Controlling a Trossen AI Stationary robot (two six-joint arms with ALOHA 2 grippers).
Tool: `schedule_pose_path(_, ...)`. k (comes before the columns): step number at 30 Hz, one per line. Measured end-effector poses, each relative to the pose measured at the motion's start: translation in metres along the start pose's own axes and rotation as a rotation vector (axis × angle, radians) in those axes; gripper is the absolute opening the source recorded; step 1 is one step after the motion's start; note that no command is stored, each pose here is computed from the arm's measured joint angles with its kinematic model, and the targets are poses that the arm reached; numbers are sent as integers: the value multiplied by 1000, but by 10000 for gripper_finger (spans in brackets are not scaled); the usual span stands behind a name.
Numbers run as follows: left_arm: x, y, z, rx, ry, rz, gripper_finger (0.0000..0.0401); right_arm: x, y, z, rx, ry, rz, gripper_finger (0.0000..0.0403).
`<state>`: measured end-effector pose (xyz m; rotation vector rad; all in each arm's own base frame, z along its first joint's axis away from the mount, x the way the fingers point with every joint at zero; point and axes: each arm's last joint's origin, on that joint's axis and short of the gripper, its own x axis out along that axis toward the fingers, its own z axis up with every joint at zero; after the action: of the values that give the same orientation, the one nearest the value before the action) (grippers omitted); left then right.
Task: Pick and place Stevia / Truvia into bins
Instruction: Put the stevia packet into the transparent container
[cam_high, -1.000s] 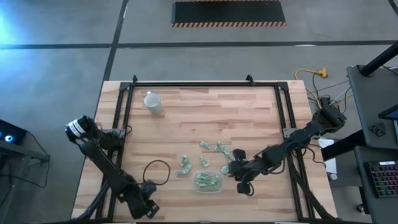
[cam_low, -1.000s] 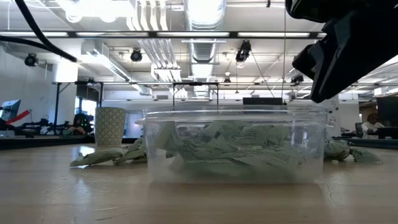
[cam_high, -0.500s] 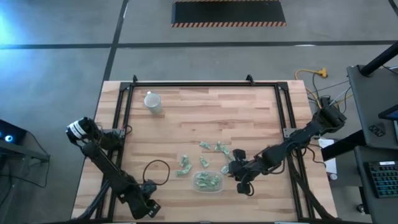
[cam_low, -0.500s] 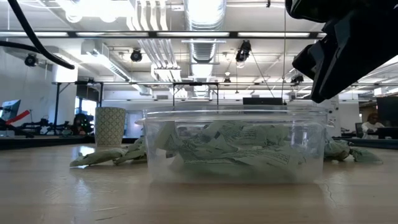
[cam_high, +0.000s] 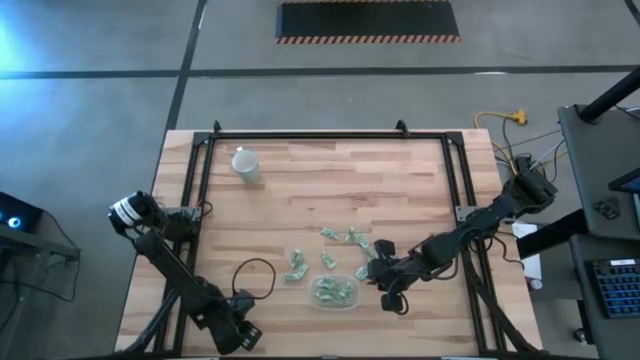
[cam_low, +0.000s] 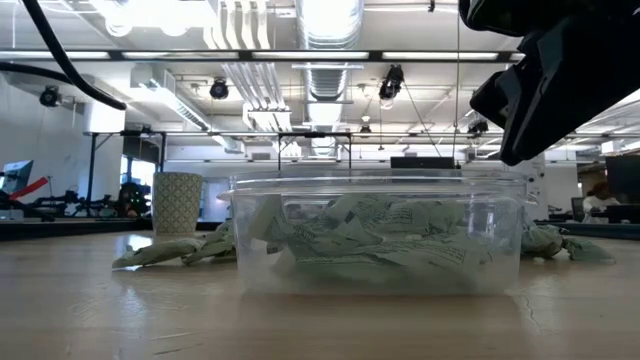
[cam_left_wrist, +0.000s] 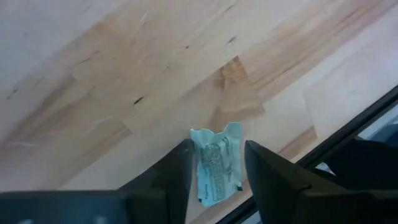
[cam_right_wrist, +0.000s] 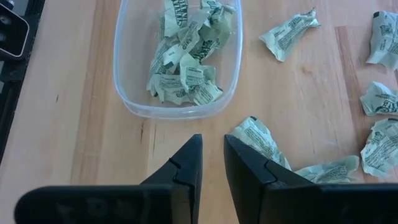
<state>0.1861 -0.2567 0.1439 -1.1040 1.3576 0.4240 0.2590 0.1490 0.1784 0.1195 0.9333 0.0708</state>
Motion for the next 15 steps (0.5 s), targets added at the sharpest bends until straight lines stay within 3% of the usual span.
schedule_pose_path(8, -3, 2, 0, 52, 3, 16, 14, 0, 0, 0, -47, 0, -1, 59)
schedule_pose_path(15, -7, 1, 0, 53, 7, 1, 9, 0, 0, 0, -50, 0, -1, 59)
